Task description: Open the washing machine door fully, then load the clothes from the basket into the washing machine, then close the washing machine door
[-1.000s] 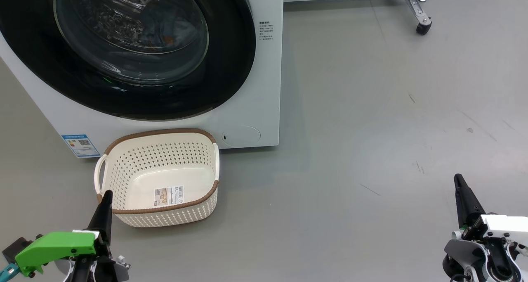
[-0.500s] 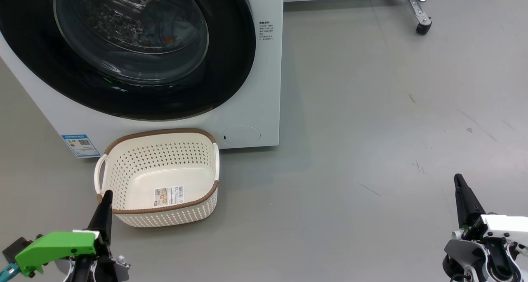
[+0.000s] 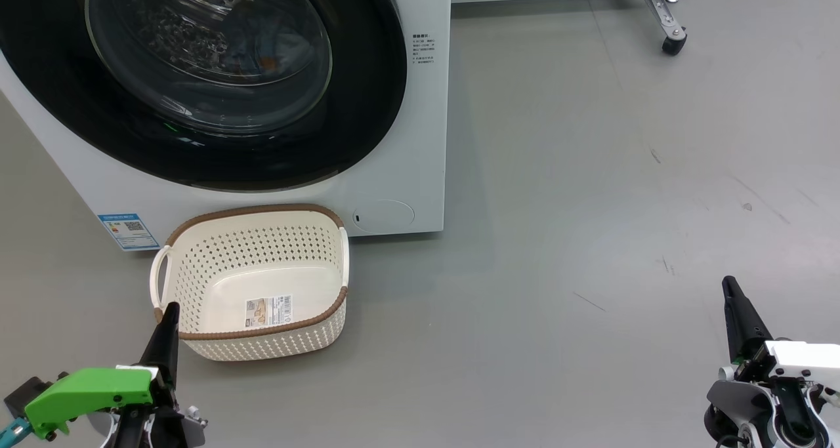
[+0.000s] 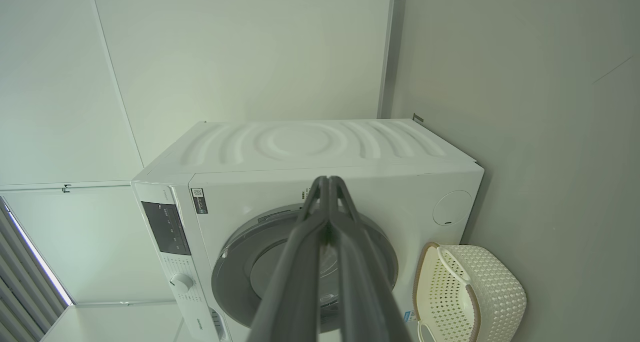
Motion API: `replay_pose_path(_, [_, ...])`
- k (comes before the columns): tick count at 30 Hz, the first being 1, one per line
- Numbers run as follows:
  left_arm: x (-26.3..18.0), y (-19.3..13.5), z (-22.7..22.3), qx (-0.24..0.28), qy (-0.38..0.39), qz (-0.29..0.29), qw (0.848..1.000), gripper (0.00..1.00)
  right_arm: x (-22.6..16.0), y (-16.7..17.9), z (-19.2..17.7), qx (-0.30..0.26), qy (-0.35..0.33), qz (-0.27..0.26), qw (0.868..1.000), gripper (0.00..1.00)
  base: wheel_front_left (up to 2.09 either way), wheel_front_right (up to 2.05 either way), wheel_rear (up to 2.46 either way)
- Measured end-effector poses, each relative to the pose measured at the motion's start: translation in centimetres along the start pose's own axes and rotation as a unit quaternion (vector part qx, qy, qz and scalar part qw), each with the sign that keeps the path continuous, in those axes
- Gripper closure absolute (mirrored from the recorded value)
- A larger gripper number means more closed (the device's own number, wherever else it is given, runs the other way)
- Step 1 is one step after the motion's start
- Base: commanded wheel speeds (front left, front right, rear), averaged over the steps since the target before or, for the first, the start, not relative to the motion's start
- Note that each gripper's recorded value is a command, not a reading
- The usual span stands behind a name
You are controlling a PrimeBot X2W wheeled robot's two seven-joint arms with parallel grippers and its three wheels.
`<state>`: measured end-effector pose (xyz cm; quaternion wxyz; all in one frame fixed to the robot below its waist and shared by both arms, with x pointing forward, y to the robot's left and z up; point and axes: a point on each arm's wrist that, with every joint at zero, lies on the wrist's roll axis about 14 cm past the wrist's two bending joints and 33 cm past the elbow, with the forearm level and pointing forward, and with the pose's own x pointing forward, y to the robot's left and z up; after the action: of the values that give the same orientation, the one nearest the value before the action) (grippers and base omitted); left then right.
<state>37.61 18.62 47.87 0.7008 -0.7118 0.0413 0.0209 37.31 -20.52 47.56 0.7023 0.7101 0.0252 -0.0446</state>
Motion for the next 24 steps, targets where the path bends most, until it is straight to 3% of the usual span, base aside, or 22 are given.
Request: replay_pose_path(24, [0.00, -0.01, -0.01, 0.000, 0.000, 0.000, 1.000, 1.00, 0.00, 0.00, 0.00, 0.000, 0.000, 0.000, 1.000, 1.00, 0.00, 0.00, 0.00])
